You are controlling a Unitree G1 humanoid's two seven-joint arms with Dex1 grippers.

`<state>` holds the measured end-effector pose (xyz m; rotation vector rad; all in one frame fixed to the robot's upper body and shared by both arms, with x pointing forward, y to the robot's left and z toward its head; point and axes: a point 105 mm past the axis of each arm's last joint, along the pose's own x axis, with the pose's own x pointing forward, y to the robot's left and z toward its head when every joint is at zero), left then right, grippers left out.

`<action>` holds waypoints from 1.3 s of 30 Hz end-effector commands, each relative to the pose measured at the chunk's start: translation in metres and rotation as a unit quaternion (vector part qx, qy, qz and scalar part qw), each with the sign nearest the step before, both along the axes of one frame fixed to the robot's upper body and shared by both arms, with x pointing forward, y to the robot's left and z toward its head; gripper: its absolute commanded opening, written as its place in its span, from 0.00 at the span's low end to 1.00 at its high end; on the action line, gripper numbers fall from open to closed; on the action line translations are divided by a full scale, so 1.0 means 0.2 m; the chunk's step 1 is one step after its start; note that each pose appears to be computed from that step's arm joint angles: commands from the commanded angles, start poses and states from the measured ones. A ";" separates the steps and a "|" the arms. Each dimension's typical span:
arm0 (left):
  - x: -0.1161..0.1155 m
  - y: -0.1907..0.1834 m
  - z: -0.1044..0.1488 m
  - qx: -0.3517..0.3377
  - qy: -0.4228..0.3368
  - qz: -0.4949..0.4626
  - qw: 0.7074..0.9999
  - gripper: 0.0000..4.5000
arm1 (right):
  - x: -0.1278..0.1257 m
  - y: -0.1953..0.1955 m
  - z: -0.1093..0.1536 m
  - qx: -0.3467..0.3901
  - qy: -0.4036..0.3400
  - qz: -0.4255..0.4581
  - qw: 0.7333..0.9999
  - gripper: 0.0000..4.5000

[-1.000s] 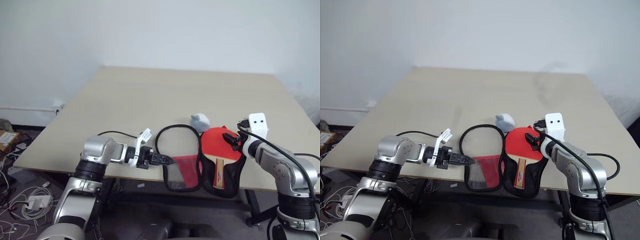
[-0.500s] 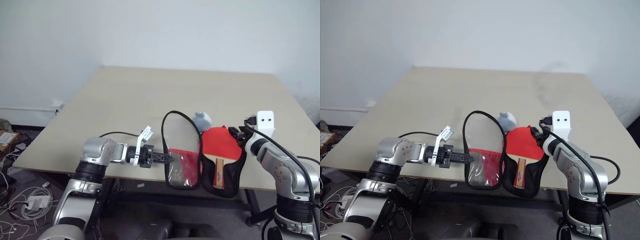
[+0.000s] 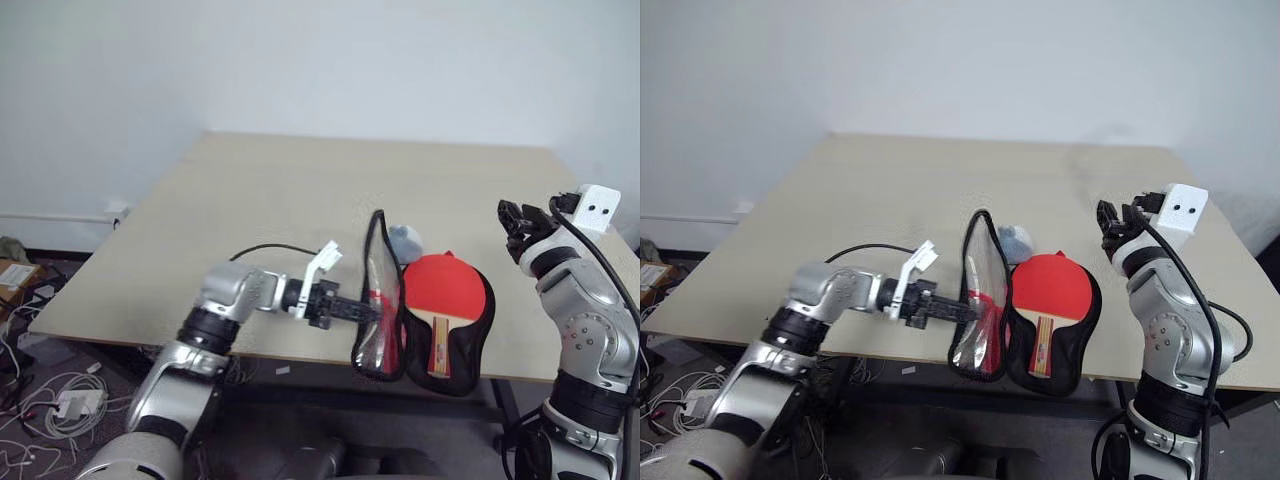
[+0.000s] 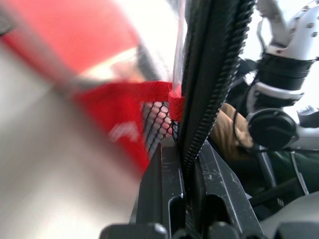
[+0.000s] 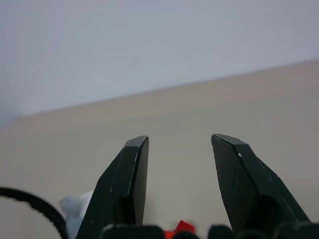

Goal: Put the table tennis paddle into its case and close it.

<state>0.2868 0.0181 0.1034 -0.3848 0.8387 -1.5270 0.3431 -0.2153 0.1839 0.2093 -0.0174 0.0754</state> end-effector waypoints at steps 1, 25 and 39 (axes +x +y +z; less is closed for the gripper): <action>0.01 -0.10 0.06 -0.007 -0.020 -0.020 1.000 0.01 | -0.02 0.04 0.08 -0.011 -0.032 0.017 0.999 0.48; 0.10 -0.46 -0.02 0.011 -0.022 0.050 0.998 0.01 | -0.02 0.02 0.09 -0.007 -0.041 -0.007 0.999 0.48; 0.08 -0.49 0.02 -0.016 -0.052 0.035 0.998 0.72 | -0.01 0.03 0.06 -0.012 -0.033 -0.012 0.999 0.48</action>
